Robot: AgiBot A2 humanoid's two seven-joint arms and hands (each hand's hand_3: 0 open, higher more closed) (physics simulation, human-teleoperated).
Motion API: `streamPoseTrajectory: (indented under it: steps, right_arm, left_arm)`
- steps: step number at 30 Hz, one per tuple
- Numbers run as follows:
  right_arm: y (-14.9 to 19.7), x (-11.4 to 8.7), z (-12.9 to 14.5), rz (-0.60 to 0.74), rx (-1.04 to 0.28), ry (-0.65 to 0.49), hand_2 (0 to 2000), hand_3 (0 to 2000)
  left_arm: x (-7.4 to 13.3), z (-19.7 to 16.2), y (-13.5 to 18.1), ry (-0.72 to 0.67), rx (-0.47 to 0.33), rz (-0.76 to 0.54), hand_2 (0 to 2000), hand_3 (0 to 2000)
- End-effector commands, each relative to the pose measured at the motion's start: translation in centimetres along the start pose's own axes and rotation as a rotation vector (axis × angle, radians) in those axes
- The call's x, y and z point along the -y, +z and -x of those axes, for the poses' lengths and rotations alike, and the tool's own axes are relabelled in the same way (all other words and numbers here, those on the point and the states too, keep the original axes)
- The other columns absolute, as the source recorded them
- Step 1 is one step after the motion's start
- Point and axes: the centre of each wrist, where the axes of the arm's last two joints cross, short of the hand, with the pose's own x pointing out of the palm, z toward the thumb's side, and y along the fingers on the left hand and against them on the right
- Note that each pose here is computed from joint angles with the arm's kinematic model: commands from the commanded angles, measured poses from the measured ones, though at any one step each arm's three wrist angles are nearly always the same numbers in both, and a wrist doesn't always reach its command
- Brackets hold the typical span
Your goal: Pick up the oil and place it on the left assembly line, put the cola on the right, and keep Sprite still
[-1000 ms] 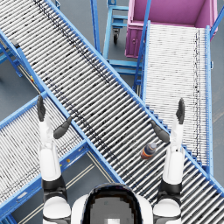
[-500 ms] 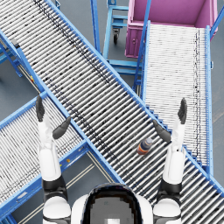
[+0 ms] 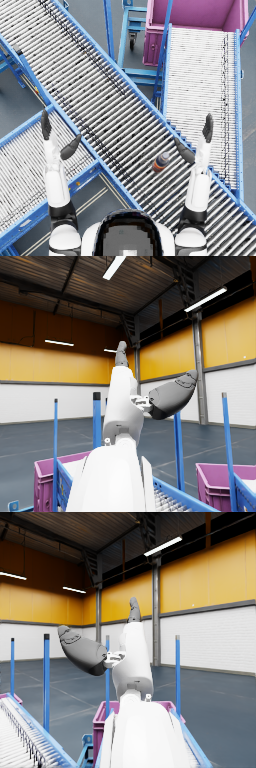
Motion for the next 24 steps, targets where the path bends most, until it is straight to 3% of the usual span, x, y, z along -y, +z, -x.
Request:
streamPoseTrajectory:
  steps: [1,15,24]
  right_arm:
    - [0.0,-0.3,-0.1,-0.005,0.002,0.001,0,0]
    - [-2.4,-6.1,-5.4,-0.189,0.081,0.215,0,0]
    - [-4.9,-8.3,-7.0,-0.322,0.105,0.277,0,0]
  left_arm:
    - [-0.1,-0.1,0.3,-0.003,0.001,-0.013,0,0]
    - [0.6,-0.8,-0.7,-0.019,0.017,0.032,0,0]
    - [1.0,-1.0,-0.9,-0.024,0.023,0.043,0,0]
